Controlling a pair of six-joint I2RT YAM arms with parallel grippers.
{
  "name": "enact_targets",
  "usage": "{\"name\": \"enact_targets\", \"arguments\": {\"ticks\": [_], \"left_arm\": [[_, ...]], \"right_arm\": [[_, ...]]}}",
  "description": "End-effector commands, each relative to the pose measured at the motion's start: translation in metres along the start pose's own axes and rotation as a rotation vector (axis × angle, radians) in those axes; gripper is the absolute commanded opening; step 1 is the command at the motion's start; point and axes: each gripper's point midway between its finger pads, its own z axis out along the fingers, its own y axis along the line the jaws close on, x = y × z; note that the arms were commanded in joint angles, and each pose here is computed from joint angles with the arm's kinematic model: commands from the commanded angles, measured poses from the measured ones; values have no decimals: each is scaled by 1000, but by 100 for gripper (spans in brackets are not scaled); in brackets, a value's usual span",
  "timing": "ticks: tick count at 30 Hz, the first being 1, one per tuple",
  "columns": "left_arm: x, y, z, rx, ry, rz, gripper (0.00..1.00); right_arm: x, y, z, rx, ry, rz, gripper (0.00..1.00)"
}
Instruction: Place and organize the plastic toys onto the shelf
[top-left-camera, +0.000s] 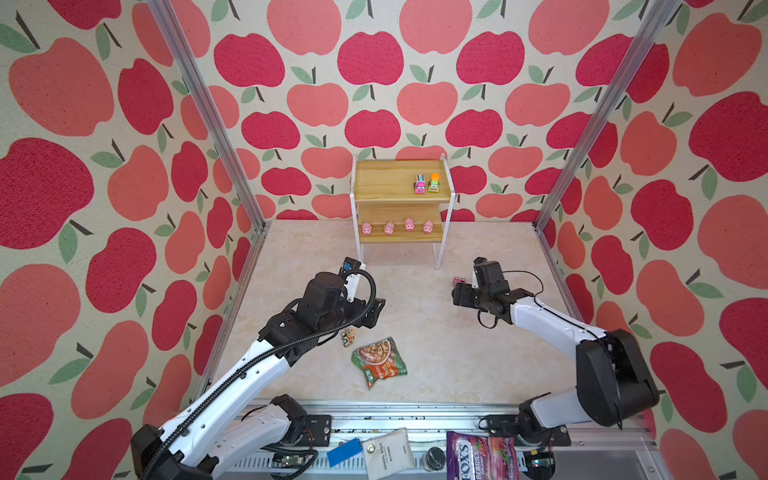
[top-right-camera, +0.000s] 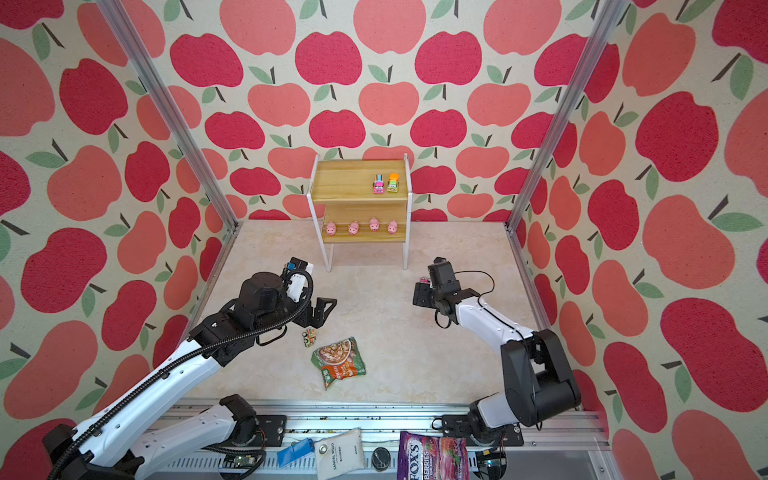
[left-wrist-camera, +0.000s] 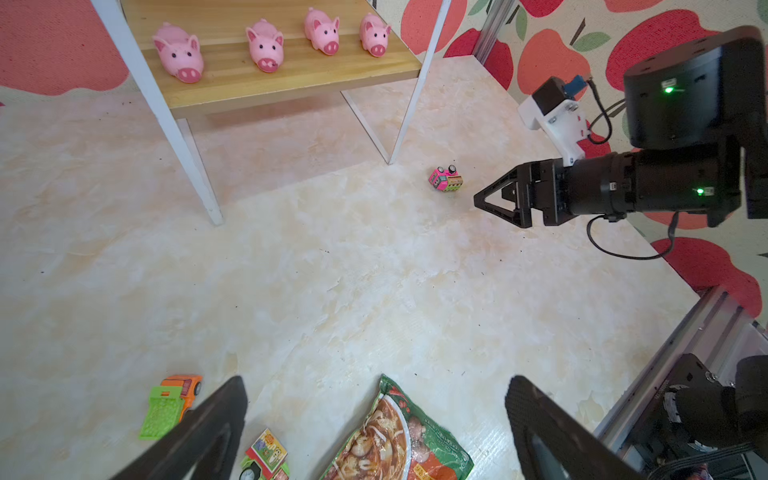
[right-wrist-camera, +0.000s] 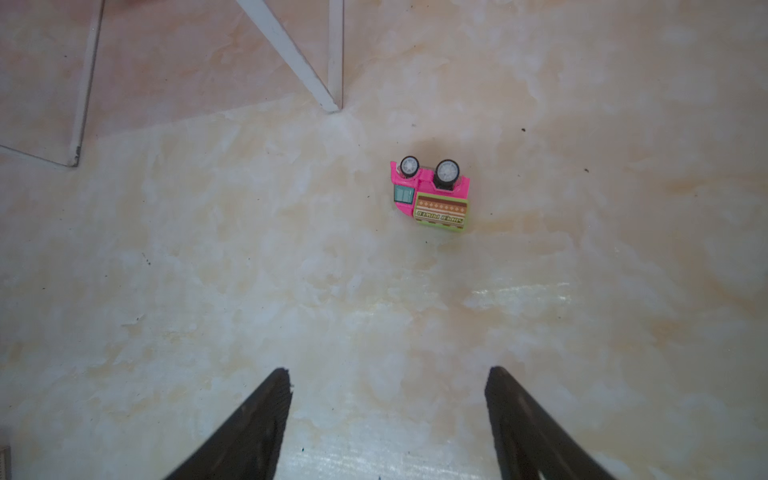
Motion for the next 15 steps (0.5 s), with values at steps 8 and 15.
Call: {"name": "enact_targets", "arguments": {"ticks": [8, 15], "left_arm": [[3, 9, -2, -14, 18, 4, 99], [4, 16, 2, -5, 20, -19, 99]], "right_arm": [[-34, -19, 50, 176, 0, -18, 77], [-32, -27, 73, 203, 24, -2, 73]]}}
